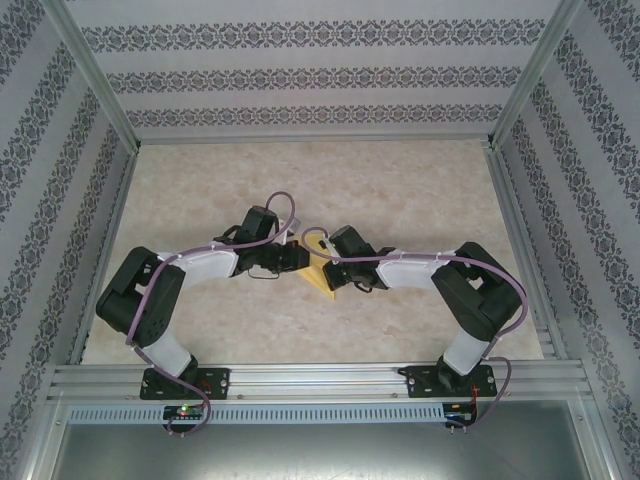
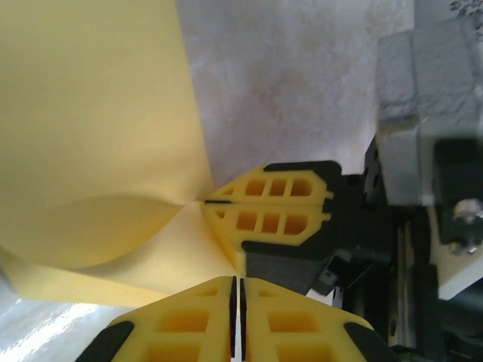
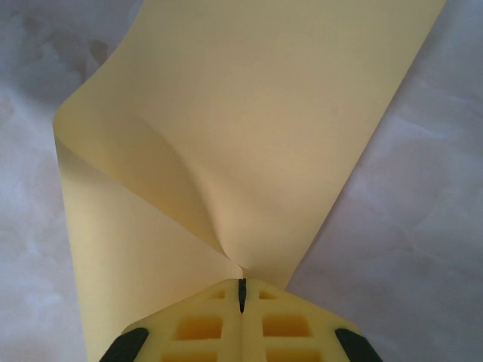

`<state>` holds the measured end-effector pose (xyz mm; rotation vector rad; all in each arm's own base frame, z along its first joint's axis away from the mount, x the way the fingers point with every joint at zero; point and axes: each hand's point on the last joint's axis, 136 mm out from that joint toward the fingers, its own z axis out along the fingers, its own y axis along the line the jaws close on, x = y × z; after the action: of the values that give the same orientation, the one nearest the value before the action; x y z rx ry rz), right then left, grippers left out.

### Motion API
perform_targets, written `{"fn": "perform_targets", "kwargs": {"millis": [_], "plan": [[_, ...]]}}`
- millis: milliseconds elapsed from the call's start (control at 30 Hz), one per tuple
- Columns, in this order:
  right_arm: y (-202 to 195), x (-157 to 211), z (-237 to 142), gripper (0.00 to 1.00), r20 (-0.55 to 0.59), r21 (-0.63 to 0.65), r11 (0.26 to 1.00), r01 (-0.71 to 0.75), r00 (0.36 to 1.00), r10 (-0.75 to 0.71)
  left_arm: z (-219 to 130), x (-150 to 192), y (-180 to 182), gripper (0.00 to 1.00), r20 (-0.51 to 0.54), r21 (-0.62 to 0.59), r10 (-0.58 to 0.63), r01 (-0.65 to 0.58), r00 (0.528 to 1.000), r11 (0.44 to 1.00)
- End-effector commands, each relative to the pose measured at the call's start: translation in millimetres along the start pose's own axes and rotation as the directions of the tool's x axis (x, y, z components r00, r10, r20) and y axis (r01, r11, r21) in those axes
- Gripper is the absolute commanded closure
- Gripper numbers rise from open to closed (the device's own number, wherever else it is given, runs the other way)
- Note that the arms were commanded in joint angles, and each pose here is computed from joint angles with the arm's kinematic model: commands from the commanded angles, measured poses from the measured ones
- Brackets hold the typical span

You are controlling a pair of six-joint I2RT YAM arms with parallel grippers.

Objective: Fold a paper plane with a square sheet of paper (fold left side to right side)
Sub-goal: Third fold the triangle at the center of the table.

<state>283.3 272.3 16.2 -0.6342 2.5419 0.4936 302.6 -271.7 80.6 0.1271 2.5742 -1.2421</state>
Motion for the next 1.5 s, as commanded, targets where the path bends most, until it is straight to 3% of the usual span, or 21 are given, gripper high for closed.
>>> {"fn": "perform_targets", "kwargs": {"millis": [0,100,400,900,1467], "plan": [[0.6,27.2,3.6,1.0,-0.106,0.006,1.0,0.004,0.994,-0.003,5.8,-16.4,-2.9,0.81,0.06,0.007,0.018,-0.018,0.998,1.0],[0.2,25.9,2.5,1.0,-0.104,0.012,1.0,0.009,0.995,-0.007,6.5,-30.0,1.9,0.8,0.094,-0.041,0.029,-0.025,0.995,0.999],[3.6,24.7,0.8,1.0,-0.1,0.007,1.0,0.016,0.995,-0.015,37.4,-58.8,32.7,0.83,0.045,-0.131,-0.016,0.022,0.999,0.991],[12.3,5.2,-9.4,1.0,-0.057,-0.013,1.0,0.015,0.998,-0.015,60.3,-31.2,78.8,0.87,-0.072,-0.239,-0.062,0.044,0.995,0.97],[8.7,-4.2,-11.6,1.0,-0.039,-0.01,1.0,-0.011,0.999,0.011,60.4,-29.0,78.7,0.88,-0.078,-0.235,-0.063,0.043,0.995,0.971]]}}
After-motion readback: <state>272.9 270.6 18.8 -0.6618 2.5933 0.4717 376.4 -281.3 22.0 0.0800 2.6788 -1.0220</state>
